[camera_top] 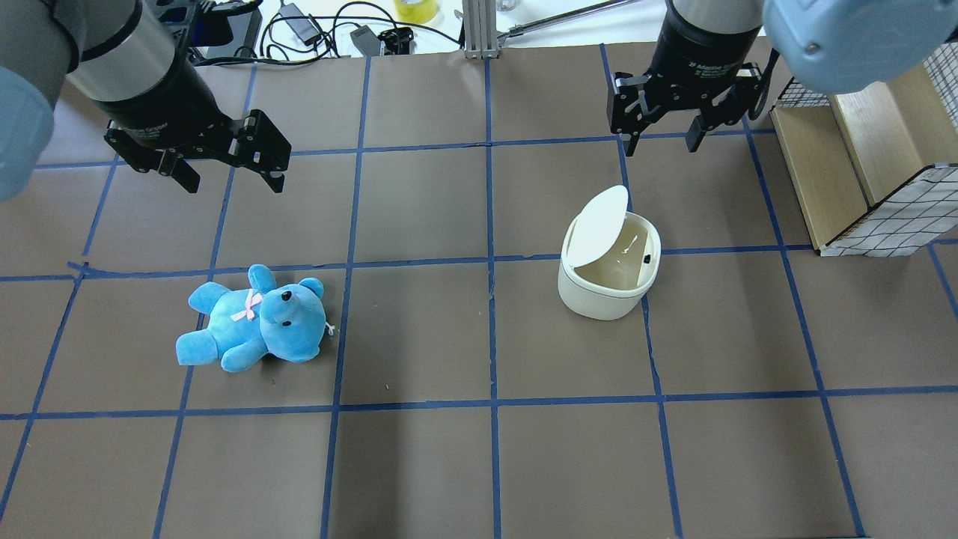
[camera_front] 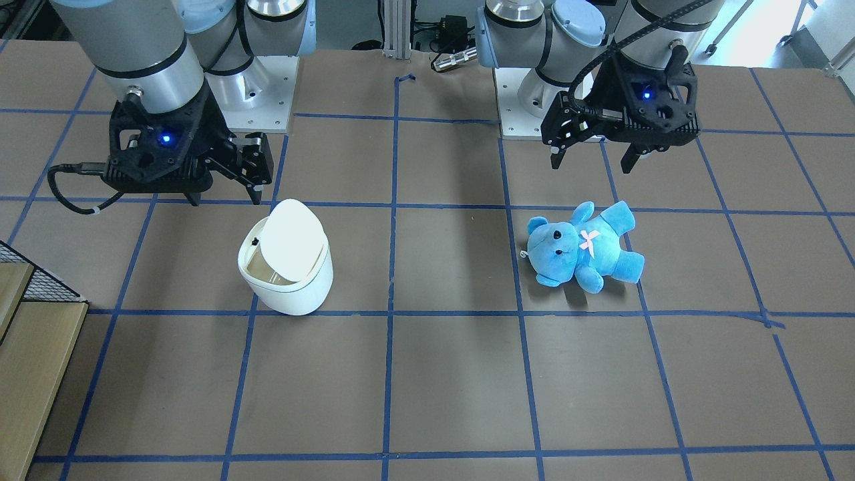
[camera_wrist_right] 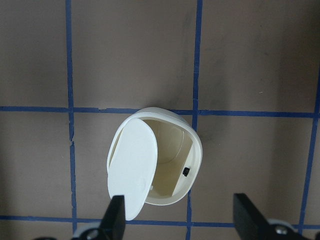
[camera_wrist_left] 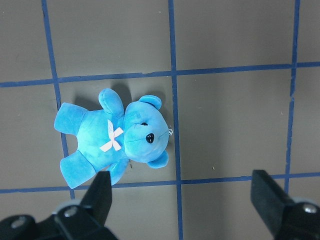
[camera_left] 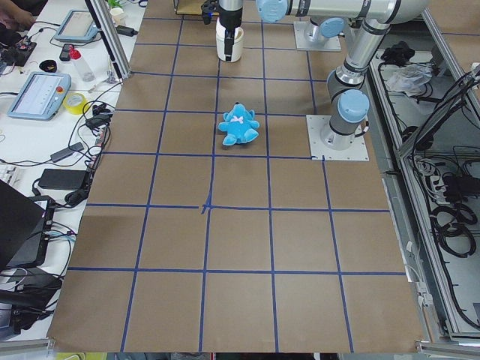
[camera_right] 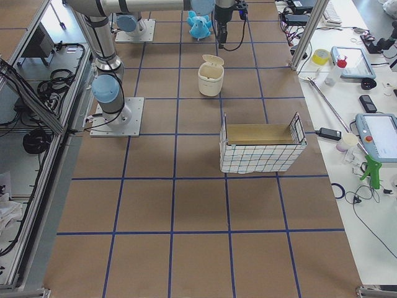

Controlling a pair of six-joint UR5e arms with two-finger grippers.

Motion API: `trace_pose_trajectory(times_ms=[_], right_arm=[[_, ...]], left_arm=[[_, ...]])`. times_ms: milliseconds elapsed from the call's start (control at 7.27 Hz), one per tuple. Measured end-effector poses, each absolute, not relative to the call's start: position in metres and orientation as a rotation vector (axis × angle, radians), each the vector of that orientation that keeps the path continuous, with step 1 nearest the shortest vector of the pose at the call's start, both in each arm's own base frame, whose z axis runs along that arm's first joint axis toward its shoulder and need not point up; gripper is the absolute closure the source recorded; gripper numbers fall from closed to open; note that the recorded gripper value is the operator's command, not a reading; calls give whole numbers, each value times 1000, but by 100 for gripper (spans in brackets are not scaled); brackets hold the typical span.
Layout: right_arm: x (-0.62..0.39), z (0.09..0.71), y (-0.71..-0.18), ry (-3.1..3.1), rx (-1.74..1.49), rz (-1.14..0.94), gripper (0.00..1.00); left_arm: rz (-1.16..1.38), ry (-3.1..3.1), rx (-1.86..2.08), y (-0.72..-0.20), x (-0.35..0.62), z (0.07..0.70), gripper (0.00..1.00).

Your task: Open trash can with right arm

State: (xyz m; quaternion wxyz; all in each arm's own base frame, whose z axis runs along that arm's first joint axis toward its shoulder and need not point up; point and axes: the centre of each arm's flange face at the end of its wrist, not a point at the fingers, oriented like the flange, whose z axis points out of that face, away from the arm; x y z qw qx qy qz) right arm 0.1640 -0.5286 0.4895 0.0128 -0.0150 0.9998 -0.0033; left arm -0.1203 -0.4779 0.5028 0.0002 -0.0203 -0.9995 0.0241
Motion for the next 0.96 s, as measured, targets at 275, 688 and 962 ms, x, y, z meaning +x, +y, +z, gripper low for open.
trace_pose_trajectory(times_ms=[275, 688, 962], right_arm=[[149, 496, -525, 3111, -92, -33, 0], [145, 497, -495, 3119, -91, -72, 0], [139, 493, -491, 3127, -105, -140, 0]], left_arm=[[76, -3140, -64, -478, -120, 503, 0], [76, -3140, -64, -478, -120, 503, 0], [76, -3140, -64, -478, -120, 503, 0]])
